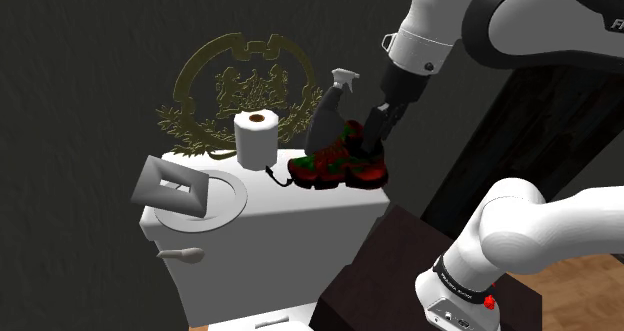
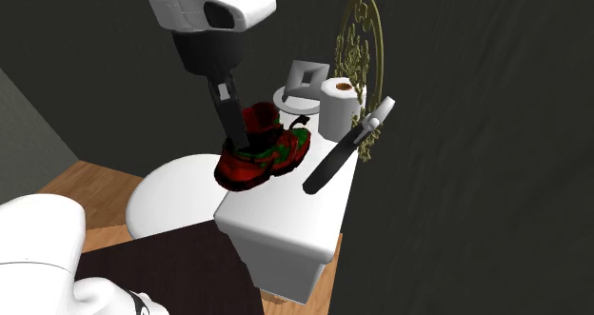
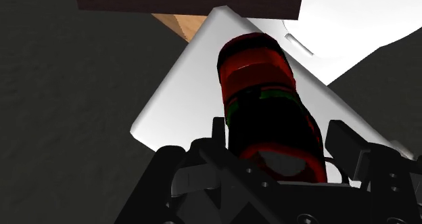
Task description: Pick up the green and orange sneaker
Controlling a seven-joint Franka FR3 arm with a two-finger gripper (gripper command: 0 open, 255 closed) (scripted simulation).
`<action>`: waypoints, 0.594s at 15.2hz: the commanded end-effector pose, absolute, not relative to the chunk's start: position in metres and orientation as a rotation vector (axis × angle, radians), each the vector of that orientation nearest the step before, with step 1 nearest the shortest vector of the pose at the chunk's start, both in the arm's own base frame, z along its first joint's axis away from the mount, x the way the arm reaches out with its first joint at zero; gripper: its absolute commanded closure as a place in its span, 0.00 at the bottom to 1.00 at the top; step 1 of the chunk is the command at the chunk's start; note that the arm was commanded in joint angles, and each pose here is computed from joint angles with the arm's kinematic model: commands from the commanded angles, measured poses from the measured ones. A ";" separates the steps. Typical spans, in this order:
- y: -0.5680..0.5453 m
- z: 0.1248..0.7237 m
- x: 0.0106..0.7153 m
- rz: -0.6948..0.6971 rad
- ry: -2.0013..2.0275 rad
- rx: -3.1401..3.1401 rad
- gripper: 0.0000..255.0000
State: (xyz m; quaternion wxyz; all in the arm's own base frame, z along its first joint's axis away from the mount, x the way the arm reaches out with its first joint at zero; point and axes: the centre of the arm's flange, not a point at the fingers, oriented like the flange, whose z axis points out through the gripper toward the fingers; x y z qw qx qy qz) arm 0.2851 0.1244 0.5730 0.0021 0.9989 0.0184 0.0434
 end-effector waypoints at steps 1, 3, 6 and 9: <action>0.124 0.585 0.286 0.137 0.058 3.134 1.00; 0.124 0.595 0.286 0.137 0.058 3.134 1.00; 0.124 0.611 0.286 0.137 0.058 3.134 1.00; 0.124 0.617 0.286 0.137 0.058 3.134 1.00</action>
